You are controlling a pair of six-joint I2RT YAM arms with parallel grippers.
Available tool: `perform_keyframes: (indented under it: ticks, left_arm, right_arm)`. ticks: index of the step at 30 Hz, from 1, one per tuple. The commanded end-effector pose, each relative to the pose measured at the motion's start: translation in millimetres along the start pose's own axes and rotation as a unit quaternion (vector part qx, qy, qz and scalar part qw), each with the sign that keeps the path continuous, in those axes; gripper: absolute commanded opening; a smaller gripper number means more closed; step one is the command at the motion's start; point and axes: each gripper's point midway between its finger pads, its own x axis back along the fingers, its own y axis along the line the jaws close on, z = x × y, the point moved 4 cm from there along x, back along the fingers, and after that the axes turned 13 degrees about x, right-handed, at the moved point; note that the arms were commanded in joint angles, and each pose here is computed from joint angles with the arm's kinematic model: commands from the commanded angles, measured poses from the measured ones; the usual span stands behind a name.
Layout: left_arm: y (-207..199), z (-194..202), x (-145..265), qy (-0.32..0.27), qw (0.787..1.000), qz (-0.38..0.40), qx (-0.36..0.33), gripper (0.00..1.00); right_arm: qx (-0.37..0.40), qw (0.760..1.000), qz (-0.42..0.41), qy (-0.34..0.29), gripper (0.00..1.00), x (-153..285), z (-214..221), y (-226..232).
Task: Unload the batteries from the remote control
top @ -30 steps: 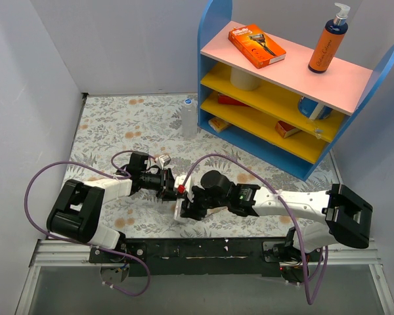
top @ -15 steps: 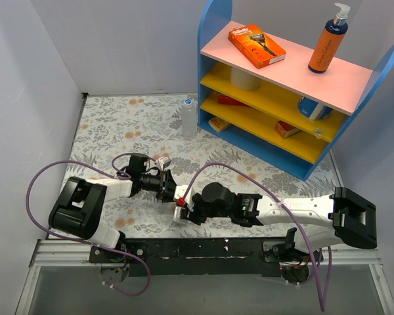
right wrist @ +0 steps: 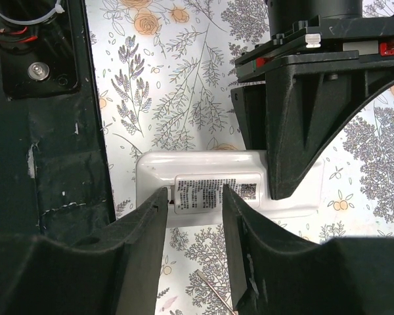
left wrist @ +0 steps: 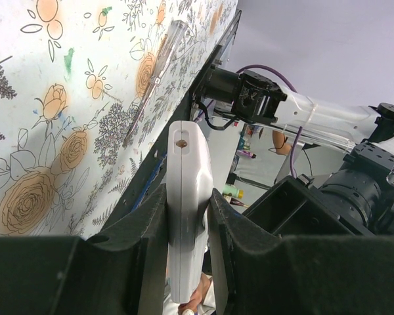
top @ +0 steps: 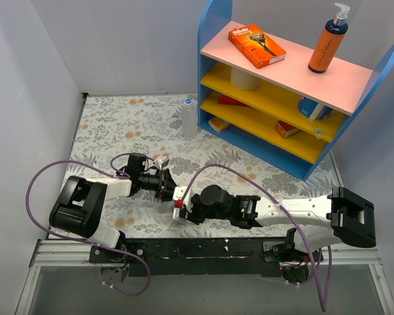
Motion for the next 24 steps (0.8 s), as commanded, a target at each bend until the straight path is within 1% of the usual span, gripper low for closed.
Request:
perform_keyframes:
  ticks: [1, 5, 13, 18, 19, 24]
  left_arm:
    - [-13, 15, 6, 0.052, 0.998, 0.031, 0.024, 0.00]
    - [-13, 15, 6, 0.052, 0.998, 0.031, 0.024, 0.00]
    - [-13, 15, 6, 0.052, 0.998, 0.031, 0.024, 0.00]
    - [-13, 15, 6, 0.054, 0.998, 0.031, 0.027, 0.00]
    - [-13, 15, 6, 0.054, 0.998, 0.030, 0.028, 0.00]
    - [-12, 14, 6, 0.055, 0.998, 0.029, 0.034, 0.00]
  right_arm:
    - [0.024, 0.999, -0.019, 0.021, 0.47, -1, 14, 8]
    - [0.037, 0.999, -0.023, 0.016, 0.48, -2, 8, 6]
    - [0.042, 0.998, -0.031, 0.019, 0.48, -9, 9, 8]
    - [0.047, 0.998, 0.005, 0.039, 0.46, -9, 16, -1]
    - [0.047, 0.997, 0.026, 0.047, 0.46, -7, 18, -7]
    - [0.066, 0.995, 0.050, 0.054, 0.45, 0, 21, -11]
